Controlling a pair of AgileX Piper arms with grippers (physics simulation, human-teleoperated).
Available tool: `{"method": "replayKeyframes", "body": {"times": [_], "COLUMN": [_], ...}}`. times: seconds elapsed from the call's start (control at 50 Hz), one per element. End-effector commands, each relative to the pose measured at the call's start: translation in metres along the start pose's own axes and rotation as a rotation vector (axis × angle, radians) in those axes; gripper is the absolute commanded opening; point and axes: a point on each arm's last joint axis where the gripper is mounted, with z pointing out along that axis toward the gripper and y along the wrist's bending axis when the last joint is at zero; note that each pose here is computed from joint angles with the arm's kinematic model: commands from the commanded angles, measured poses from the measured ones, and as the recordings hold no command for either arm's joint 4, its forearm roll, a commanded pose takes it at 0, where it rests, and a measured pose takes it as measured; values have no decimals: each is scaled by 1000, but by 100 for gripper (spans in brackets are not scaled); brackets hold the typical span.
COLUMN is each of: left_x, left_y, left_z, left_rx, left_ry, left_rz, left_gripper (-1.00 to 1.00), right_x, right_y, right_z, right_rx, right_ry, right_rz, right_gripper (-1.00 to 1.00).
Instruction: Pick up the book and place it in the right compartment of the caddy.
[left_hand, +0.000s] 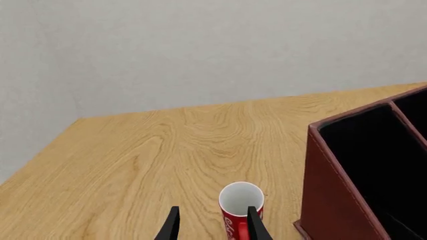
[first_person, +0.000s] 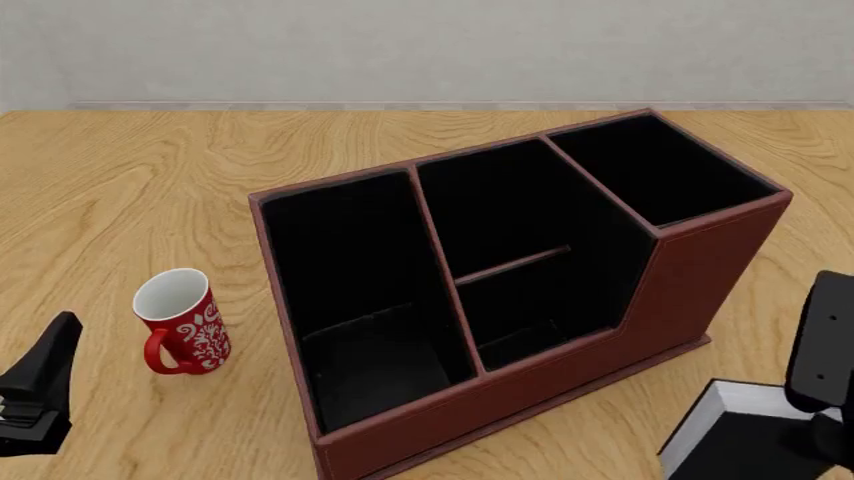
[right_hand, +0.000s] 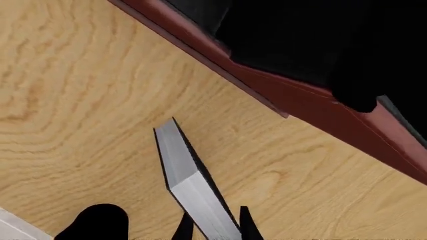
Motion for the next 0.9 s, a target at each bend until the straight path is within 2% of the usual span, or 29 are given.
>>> {"method": "replayKeyframes", "body": {"times": [0.02, 0.2, 0.36, 0.5, 0.72, 0.9], "left_x": [0, 0, 0, -1, -1, -2], "left_y": [0, 0, 0, 0, 0, 0], "left_z": [0, 0, 0, 0, 0, 0], "left_rx": [0, 0, 0, -2, -3, -4], "left_ry": [3, 2, -4, -9, -16, -24], "left_rz": [0, -5, -14, -16, -20, -26], "left_gripper": [100, 100, 100, 100, 100, 100], "right_x": [-8, -8, -19, -17, -26, -22], "right_y": [12, 23, 36, 30, 35, 31], "right_z": [-1, -11, -11, -13, -16, -18], "right_rx": [-91, -118, -168, -147, -169, -150], "right_ry": [-27, -31, -41, -41, -54, -62], "right_rz": [75, 84, 93, 102, 111, 115], "right_gripper": [-100, -100, -100, -100, -100, -100]}}
